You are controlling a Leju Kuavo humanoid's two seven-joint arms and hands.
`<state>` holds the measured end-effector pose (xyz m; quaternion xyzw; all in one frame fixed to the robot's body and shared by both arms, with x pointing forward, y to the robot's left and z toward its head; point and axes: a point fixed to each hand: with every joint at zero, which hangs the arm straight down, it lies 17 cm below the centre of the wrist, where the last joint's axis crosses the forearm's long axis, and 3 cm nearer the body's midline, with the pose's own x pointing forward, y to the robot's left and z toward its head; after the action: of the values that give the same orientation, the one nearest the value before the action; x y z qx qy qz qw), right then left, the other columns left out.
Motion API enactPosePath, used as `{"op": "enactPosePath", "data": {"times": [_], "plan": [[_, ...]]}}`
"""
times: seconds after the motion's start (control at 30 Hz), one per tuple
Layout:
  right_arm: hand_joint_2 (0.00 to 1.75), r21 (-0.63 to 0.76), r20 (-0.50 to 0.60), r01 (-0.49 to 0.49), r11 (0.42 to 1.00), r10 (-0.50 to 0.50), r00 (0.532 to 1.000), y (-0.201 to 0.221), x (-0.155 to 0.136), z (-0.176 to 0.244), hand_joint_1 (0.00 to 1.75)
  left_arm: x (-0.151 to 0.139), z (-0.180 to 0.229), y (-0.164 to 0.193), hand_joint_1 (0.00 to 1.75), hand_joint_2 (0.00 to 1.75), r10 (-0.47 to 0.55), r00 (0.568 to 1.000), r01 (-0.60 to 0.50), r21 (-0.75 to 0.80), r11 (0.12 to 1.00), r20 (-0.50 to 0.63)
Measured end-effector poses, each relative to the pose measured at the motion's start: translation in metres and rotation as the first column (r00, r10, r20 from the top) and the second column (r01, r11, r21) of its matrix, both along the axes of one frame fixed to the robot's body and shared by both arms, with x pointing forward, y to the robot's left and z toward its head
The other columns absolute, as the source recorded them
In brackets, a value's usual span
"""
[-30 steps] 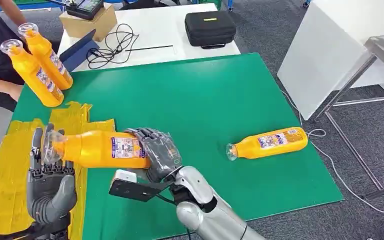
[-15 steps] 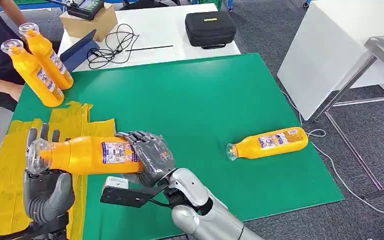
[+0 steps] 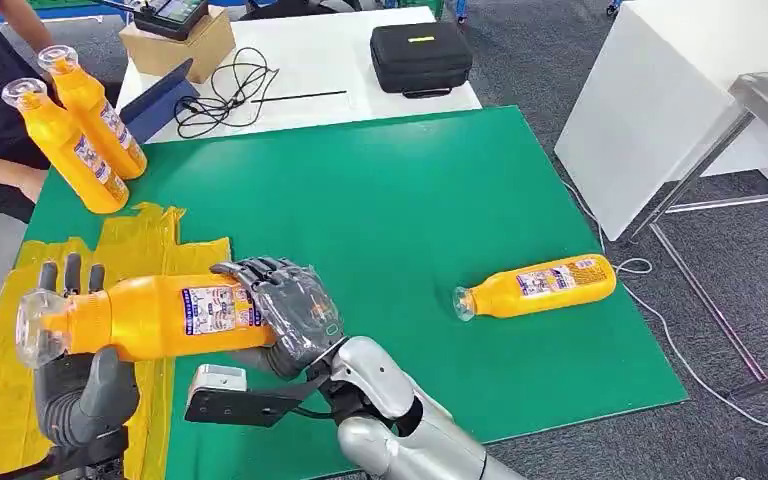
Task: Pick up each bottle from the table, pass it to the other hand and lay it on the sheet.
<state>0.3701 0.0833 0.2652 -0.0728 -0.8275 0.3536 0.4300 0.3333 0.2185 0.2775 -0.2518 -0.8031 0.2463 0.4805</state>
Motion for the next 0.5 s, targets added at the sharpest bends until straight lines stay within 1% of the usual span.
{"op": "enactPosePath", "data": {"times": [0.5], "plan": [[1.75, 0.004, -0.008, 0.001, 1.000, -0.001, 1.000, -0.0003, 0.0007, -0.0003, 1.75, 0.0026, -0.0080, -0.0013, 0.00, 1.75, -0.002, 1.000, 0.002, 0.001, 1.000, -0.026]]}}
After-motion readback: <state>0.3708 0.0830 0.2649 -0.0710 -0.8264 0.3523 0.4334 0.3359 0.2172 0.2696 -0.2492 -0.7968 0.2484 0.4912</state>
